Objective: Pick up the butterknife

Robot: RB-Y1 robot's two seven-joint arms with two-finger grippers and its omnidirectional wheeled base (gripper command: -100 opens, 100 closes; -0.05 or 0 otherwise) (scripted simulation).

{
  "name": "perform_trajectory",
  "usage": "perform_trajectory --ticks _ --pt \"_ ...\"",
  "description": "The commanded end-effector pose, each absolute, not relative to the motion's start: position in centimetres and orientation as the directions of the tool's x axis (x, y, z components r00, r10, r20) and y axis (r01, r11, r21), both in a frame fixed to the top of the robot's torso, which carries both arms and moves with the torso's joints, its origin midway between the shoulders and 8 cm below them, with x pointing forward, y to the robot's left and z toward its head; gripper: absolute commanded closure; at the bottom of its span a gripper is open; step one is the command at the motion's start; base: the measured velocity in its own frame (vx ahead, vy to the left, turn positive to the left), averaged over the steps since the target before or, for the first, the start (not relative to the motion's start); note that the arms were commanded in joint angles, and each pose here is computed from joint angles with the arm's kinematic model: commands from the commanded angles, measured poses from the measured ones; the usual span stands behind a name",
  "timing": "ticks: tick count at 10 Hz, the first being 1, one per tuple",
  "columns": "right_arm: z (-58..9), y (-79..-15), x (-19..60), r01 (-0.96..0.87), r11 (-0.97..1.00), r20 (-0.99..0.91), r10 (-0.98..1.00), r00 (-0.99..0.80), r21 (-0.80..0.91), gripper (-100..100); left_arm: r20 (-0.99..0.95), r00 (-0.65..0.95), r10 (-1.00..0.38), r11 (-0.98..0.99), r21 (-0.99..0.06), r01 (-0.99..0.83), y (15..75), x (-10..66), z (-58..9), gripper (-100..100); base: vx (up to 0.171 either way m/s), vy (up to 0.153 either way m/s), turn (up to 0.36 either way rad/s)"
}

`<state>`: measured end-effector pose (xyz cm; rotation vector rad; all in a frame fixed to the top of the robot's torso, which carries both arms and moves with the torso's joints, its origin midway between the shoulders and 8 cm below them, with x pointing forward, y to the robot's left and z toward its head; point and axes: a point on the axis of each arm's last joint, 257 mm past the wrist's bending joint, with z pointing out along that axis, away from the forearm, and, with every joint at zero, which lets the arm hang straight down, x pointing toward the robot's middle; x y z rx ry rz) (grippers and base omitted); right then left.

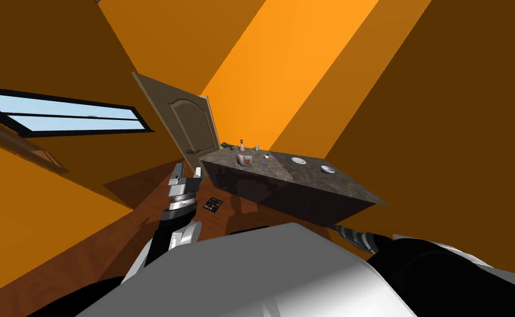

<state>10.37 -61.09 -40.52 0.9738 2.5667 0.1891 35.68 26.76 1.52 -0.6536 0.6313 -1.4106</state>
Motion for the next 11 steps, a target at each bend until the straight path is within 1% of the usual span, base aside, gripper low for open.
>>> perform_trajectory --ticks 1,3,4,5,7,9,10,11 --pt "-39.8 -62.9 10.0 0.616 0.754 -0.324 0.655 -0.682 0.228 -100 -0.012 0.061 -0.998 0.05 -0.737 0.674 26.8 35.7 1.5 0 0.074 -0.034 0.128" --pt "-37.8 -67.4 9.8 0.639 0.755 -0.374 0.64 -0.671 0.145 -100 -0.012 0.061 -0.998 0.05 -0.737 0.674 26.8 35.7 1.5 0 0.11 -0.057 0.299" --pt "-37.6 -68.0 9.7 0.643 0.754 -0.38 0.639 -0.669 0.135 -100 -0.012 0.061 -0.998 0.05 -0.737 0.674 26.8 35.7 1.5 0 0.111 -0.068 0.192" --pt "-36.5 -70.2 9.6 0.655 0.749 -0.407 0.631 -0.66 0.099 -100 -0.012 0.061 -0.998 0.05 -0.738 0.673 26.8 35.7 1.5 0 0.115 -0.068 0.236" --pt "-34.6 -73.4 9.7 0.677 0.734 -0.453 0.621 -0.64 0.049 -100 -0.012 0.061 -0.998 0.05 -0.738 0.673 26.8 35.7 1.5 0 0.159 -0.125 0.402" --pt "-33.8 -74.9 9.7 0.689 0.724 -0.475 0.617 -0.627 0.03 -100 -0.012 0.061 -0.998 0.05 -0.738 0.673 26.8 35.7 1.5 0 0.102 -0.107 0.142" --pt "-33.2 -75.9 9.8 0.7 0.714 -0.492 0.616 -0.615 0.019 -100 -0.012 0.061 -0.998 0.05 -0.738 0.673 26.8 35.7 1.5 0 0.11 -0.137 0.308" --pt "-32.9 -76.6 9.8 0.71 0.704 -0.506 0.617 -0.602 0.013 -100 -0.012 0.061 -0.998 0.05 -0.738 0.673 26.8 35.7 1.5 0 0.172 -0.21 0.414"
